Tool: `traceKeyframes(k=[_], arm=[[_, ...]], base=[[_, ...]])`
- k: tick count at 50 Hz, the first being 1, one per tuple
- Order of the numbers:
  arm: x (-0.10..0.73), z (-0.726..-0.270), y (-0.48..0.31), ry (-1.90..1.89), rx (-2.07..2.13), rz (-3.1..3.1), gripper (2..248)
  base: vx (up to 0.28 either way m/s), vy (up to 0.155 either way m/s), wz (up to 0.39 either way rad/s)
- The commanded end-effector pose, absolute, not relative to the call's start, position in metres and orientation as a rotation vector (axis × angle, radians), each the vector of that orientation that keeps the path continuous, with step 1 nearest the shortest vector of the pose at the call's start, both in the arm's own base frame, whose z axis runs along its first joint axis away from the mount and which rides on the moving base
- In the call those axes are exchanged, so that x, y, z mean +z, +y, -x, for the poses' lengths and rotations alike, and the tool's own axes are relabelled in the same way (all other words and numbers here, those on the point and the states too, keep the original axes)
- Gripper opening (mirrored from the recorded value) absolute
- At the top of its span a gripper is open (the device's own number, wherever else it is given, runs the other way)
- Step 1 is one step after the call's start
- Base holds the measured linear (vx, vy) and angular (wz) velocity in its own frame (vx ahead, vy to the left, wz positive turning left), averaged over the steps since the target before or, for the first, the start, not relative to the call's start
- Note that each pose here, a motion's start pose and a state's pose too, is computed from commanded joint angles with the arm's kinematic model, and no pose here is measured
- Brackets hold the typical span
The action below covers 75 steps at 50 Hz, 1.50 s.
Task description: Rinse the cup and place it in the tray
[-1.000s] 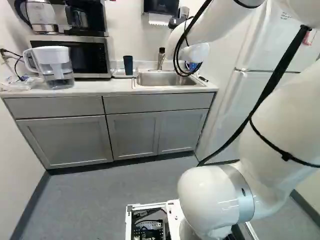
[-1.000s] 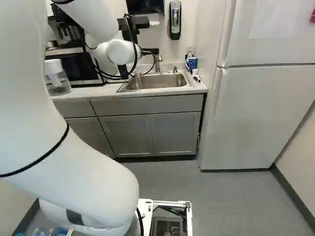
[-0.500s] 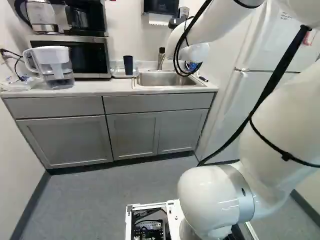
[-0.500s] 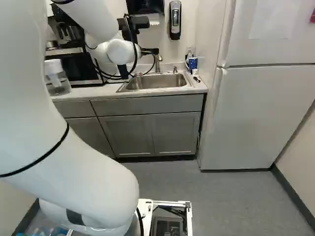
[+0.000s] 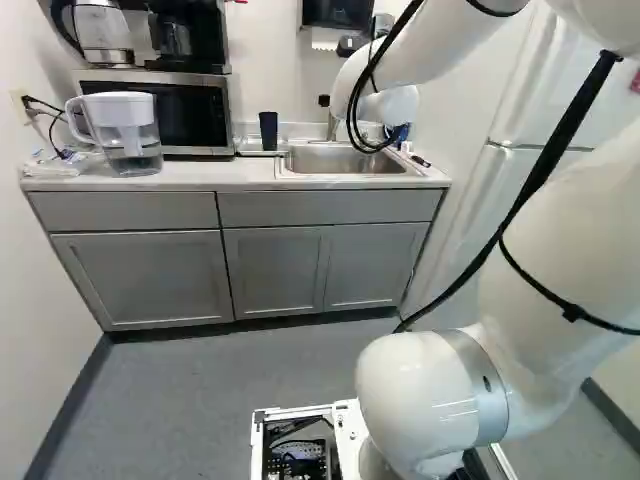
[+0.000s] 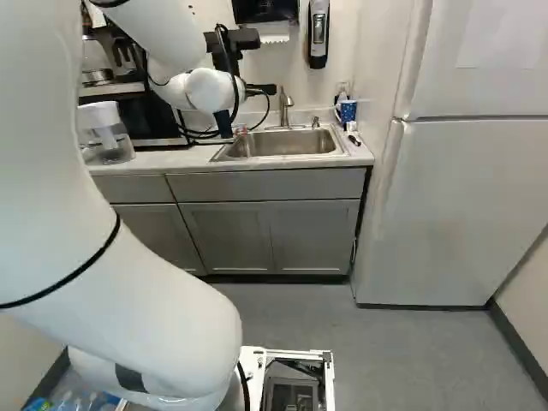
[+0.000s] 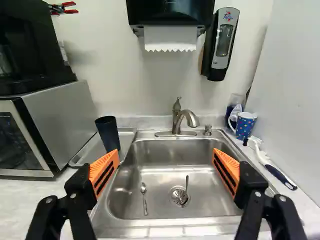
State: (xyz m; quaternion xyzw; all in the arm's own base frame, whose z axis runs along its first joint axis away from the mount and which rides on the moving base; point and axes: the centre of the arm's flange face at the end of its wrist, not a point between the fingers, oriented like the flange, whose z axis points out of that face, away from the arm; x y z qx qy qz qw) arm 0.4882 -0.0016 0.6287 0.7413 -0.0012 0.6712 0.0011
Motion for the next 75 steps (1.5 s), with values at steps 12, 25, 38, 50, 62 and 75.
traceKeyframes(k=[12,25,38,50,62,75], arm=[[0.6287,-0.4882,-0.0016,-0.004,2.107,-2.327,247],[0.6287,-0.4882,-0.0016,-0.004,2.107,-2.327,247],[0.6287,-0.4882,-0.0016,-0.004,2.107,-2.327,247],[0.6287,-0.4882,-0.0016,-0.004,2.107,-2.327,247],[0.6287,-0.4882,-0.0016,-0.004,2.107,-2.327,247],[0.6287,-0.4882,-0.0016,-0.004,2.107,-2.327,247]], base=[[0.084,-0.021,0.153],[0.083,-0.030,0.148],[0.101,-0.032,0.164],[0.096,-0.042,0.160],[0.089,-0.045,0.154],[0.094,-0.055,0.161]])
